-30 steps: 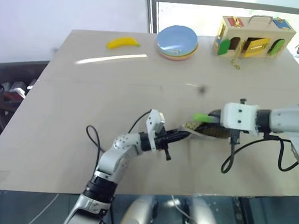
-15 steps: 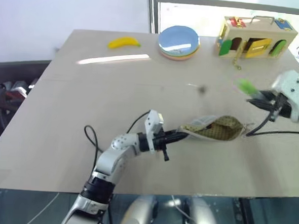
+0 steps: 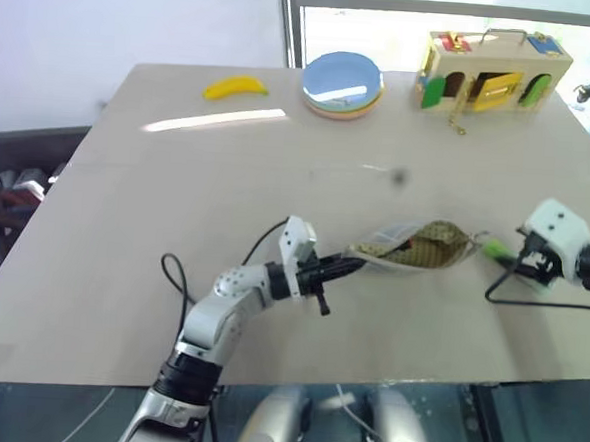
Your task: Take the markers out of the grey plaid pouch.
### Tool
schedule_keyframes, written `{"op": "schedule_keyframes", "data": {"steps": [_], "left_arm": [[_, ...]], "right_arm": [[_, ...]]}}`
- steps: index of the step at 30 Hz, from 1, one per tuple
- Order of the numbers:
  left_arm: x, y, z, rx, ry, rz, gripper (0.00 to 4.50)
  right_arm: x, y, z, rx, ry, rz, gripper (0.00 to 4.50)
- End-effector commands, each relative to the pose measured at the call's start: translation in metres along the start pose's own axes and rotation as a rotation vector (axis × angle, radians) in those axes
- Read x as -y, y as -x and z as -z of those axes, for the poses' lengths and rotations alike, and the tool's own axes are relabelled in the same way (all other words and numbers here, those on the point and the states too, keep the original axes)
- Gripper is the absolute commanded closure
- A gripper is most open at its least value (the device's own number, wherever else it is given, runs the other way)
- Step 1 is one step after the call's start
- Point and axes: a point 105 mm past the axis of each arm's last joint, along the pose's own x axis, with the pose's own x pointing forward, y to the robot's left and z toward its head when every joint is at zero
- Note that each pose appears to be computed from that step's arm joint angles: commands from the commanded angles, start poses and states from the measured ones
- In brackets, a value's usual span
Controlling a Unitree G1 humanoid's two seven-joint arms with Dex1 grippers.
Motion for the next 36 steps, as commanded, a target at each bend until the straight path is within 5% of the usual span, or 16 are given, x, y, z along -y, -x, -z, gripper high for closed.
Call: {"op": "schedule_keyframes", "data": {"steps": [1,6,11,22,25,32,36], "left_arm": [[0.003,0.000,-0.008,0.019,-0.022,0.012,4.50],[0.005,-0.003,-0.008,0.016,-0.015,0.029,4.50],[0.005,-0.005,-0.007,0.016,-0.015,0.036,4.50],[0.008,-0.009,-0.005,0.018,-0.007,0.053,4.50],[0.008,-0.011,-0.004,0.010,-0.010,0.063,4.50],[0.012,-0.014,-0.005,-0.002,0.022,0.122,4.50],[0.015,-0.016,-0.004,-0.014,0.033,0.149,4.50]], "right_arm": [[-0.011,0.015,-0.050,0.172,0.007,-0.064,0.96],[-0.053,0.017,-0.096,0.339,-0.008,-0.266,2.68],[-0.077,0.013,-0.105,0.354,-0.004,-0.380,4.48],[-0.081,-0.029,-0.076,0.204,0.081,-0.379,4.48],[-0.077,-0.045,-0.072,0.176,0.125,-0.382,3.65],[-0.074,-0.078,-0.074,0.125,0.292,-0.409,0.36],[-0.084,-0.088,-0.072,0.099,0.356,-0.490,0.08]]}}
